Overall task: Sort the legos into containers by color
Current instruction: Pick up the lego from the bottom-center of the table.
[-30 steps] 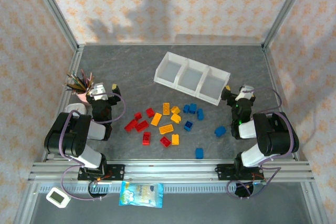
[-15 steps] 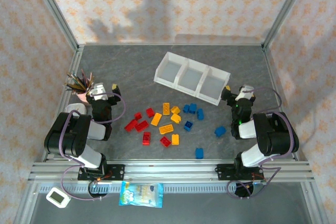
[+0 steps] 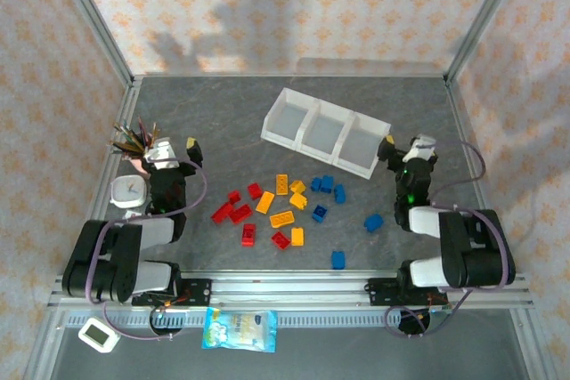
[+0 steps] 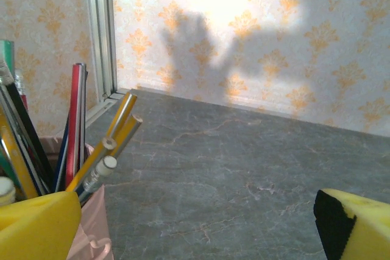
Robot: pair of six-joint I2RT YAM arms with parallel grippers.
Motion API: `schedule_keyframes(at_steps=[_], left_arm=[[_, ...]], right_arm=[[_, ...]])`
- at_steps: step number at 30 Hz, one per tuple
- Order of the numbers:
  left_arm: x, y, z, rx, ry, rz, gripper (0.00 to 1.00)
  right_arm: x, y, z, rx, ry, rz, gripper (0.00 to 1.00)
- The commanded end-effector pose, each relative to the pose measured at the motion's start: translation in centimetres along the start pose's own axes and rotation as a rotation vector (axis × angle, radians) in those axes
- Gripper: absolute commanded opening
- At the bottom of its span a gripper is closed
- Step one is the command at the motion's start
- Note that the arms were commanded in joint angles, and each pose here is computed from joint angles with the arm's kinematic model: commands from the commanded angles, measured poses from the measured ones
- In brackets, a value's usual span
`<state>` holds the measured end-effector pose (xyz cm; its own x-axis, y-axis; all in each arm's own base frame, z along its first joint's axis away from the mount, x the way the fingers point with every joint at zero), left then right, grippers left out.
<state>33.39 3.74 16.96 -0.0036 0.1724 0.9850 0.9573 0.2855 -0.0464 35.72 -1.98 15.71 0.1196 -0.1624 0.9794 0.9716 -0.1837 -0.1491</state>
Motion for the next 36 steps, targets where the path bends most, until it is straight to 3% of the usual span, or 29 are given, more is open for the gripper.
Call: schedule_keyframes(at_steps=[1,5,9,12,19,23,36], left_arm=[[0.9,0.0,0.1,0.013,-0.061,0.029,1.00],[2.7,-0.2,-0.7,-0.021,-0.145,0.031,1.00],[3.2,-0.3,-0.3,0.031,-0.338,0.079,1.00],[3.0,-0.8,-0.3,0.023,-0.449,0.087,1.00],[2.5,-1.6,-3.8,-0.146,-0.532,0.273,0.99],[2.0,-2.9,-6.3,-0.258,-0.554,0.370,0.99],[-0.4,-9.6,-14.7,-0.519,-0.420,0.664,0.99]], right_arm=[[0.9,-0.2,-0.3,-0.036,0.062,0.052,1.00],[2.2,-0.9,-1.1,-0.101,0.254,0.086,1.00],[1.8,-1.9,-0.1,-0.044,0.384,0.158,1.00],[2.0,-2.3,0.2,-0.033,0.413,0.198,1.00],[2.2,-2.8,2.9,0.030,0.340,0.358,1.00],[0.7,-3.6,4.2,0.052,0.296,0.491,1.00],[-5.1,-10.0,10.5,0.109,0.095,0.825,1.00]])
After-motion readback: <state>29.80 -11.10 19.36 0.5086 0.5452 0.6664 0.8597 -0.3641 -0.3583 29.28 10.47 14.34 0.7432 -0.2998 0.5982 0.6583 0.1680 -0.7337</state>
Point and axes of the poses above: each hand's point on the last joint's axis, 136 mm out from that joint toward the fingers, its own y axis out along the fingers, its own z axis along the line the jaws close on, x = y × z, the point moved 2 cm from there along -y, back along the fingers, and after that the axes turned 3 degrees about -y, right-handed, at the moved point
